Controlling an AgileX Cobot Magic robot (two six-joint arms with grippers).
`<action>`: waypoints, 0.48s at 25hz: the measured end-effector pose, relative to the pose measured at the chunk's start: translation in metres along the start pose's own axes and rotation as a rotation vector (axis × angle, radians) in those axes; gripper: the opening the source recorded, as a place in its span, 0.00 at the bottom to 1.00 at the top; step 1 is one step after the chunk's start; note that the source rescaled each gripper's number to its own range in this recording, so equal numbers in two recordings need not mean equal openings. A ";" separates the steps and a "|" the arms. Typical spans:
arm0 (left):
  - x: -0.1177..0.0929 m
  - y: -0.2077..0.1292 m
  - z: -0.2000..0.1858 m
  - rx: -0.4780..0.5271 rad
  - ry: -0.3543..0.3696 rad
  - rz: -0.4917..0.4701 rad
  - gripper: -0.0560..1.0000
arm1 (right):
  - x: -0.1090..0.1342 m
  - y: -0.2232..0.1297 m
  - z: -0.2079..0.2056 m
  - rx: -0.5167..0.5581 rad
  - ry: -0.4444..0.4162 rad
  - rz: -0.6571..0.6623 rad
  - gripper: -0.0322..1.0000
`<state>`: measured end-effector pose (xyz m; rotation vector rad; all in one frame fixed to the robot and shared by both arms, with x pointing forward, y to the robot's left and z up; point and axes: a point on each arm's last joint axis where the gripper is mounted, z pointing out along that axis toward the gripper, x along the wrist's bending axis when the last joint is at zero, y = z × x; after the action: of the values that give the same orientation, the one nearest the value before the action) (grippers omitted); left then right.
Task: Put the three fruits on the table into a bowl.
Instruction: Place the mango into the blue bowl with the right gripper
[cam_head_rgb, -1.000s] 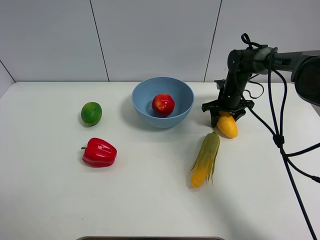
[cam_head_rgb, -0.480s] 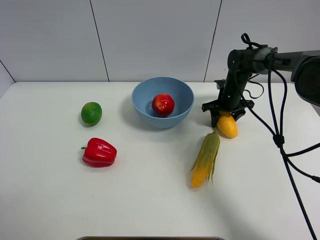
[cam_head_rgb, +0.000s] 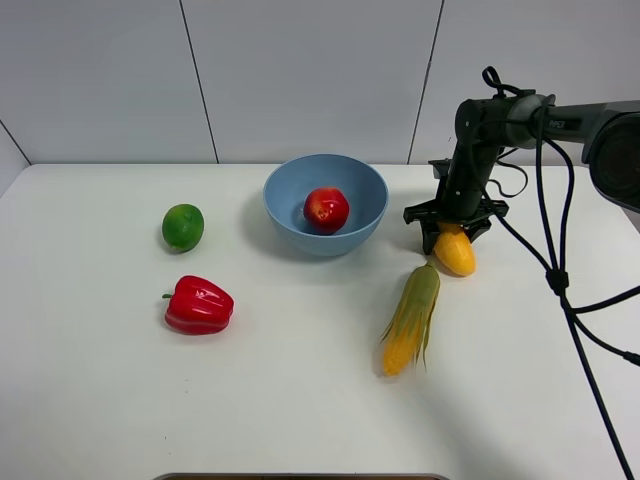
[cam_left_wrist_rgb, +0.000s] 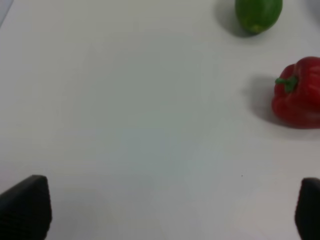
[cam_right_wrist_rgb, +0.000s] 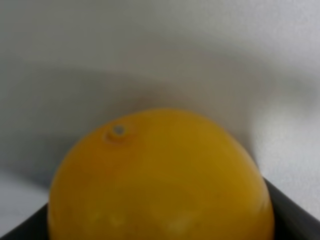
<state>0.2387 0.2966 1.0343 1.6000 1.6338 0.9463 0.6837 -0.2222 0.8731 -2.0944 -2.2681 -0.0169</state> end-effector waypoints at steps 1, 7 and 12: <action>0.000 0.000 0.000 0.000 0.000 0.000 1.00 | 0.000 0.000 0.000 0.000 0.000 0.000 0.03; 0.000 0.000 0.000 0.000 0.000 0.000 1.00 | 0.000 0.000 0.000 0.001 0.000 0.000 0.03; 0.000 0.000 0.000 0.000 0.000 0.000 1.00 | 0.001 0.000 -0.013 -0.028 0.003 -0.001 0.03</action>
<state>0.2387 0.2966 1.0343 1.6000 1.6338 0.9463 0.6841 -0.2221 0.8861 -2.1051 -2.2803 -0.0520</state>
